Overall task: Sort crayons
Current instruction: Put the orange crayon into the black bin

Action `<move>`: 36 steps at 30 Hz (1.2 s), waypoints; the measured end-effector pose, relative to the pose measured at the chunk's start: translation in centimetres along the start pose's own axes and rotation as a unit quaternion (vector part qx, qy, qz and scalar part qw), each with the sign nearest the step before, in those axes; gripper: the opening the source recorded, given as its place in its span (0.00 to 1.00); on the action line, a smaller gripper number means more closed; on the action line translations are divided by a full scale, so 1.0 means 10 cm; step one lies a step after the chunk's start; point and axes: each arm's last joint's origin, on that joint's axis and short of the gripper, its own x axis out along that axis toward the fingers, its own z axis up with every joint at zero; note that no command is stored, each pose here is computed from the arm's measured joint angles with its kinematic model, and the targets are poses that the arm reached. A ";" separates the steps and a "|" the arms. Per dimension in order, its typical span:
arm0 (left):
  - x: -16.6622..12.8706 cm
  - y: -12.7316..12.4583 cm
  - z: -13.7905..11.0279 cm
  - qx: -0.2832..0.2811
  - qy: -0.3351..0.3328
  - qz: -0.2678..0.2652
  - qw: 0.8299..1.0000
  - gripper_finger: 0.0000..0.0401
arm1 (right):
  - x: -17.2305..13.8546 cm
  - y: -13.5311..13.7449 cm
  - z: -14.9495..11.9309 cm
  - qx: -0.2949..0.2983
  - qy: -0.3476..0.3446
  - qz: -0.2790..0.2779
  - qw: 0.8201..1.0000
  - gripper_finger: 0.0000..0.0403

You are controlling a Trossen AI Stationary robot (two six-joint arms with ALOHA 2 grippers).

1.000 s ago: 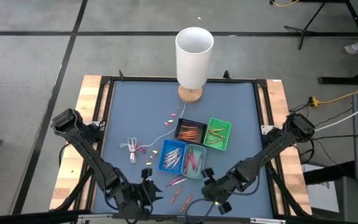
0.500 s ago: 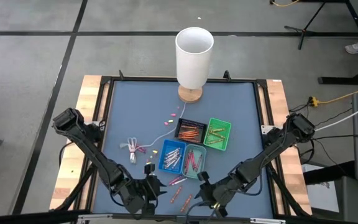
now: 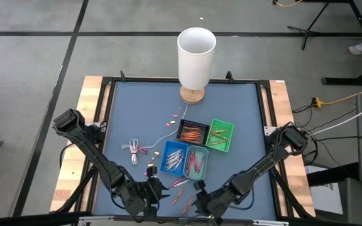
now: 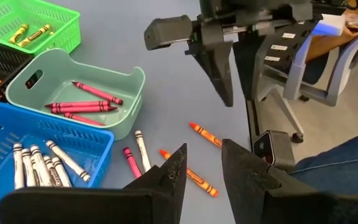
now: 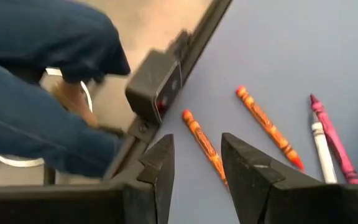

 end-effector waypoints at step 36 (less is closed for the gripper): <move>0.00 0.00 0.00 -0.001 -0.001 0.000 1.000 0.21 | 0.58 -0.30 0.00 -0.034 0.186 0.007 0.982 0.33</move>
